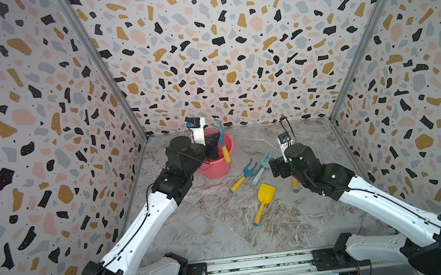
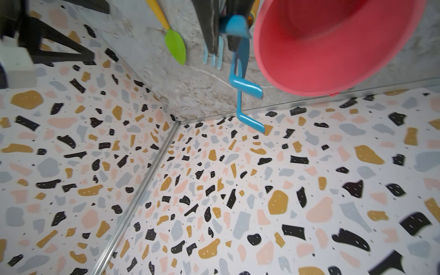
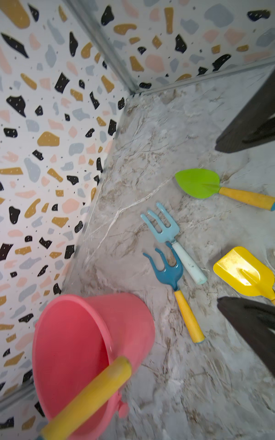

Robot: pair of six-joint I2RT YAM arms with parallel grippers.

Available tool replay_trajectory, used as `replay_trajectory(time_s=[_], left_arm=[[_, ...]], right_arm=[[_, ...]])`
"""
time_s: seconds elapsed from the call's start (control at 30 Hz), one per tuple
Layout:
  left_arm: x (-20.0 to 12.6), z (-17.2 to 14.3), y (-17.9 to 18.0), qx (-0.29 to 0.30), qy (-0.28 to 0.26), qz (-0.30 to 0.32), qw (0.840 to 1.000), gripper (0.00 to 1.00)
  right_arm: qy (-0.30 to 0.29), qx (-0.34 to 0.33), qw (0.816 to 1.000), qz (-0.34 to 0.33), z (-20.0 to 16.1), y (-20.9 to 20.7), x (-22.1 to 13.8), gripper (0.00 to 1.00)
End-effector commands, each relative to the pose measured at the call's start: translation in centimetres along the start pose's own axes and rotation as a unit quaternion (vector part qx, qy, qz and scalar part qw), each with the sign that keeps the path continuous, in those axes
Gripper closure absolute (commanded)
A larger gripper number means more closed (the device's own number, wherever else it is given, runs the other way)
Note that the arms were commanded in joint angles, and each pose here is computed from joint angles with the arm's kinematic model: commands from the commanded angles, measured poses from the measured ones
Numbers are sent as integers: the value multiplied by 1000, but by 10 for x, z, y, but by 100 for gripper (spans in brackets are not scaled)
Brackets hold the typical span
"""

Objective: Organize the gardening tools
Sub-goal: Place the gardening tool in the container.

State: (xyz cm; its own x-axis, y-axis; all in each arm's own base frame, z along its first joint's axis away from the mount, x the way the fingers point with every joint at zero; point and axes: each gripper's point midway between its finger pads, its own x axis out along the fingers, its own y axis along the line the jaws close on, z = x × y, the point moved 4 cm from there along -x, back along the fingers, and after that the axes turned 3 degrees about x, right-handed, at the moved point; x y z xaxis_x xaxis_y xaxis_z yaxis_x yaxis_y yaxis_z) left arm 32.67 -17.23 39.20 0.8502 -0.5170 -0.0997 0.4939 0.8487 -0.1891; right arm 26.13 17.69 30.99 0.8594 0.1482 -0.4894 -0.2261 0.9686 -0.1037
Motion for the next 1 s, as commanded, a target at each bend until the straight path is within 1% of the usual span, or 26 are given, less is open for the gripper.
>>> replay_trajectory(time_s=[0.0, 0.13, 0.23, 0.4, 0.6, 0.8, 0.97], left_arm=[[-5, 50, 8, 81, -77, 60, 992, 100], [3, 63, 11, 111, -81, 79, 987, 100], [12, 65, 14, 124, -78, 87, 985, 100], [31, 52, 21, 134, -69, 97, 984, 100], [57, 25, 28, 113, -57, 86, 988, 100], [78, -14, 33, 62, -37, 70, 995, 100], [87, -40, 36, 28, -28, 62, 997, 100]], right_arm=[[9, 28, 998, -58, -10, -23, -6, 0], [24, 43, 995, -85, -16, -34, -4, 0], [46, 58, 993, -95, -25, -41, 0, 0], [87, 77, 986, -120, -41, -53, 8, 0], [115, 94, 978, -146, -57, -66, 12, 0], [152, 114, 970, -151, -77, -72, 20, 0], [188, 135, 962, -147, -97, -77, 27, 1]])
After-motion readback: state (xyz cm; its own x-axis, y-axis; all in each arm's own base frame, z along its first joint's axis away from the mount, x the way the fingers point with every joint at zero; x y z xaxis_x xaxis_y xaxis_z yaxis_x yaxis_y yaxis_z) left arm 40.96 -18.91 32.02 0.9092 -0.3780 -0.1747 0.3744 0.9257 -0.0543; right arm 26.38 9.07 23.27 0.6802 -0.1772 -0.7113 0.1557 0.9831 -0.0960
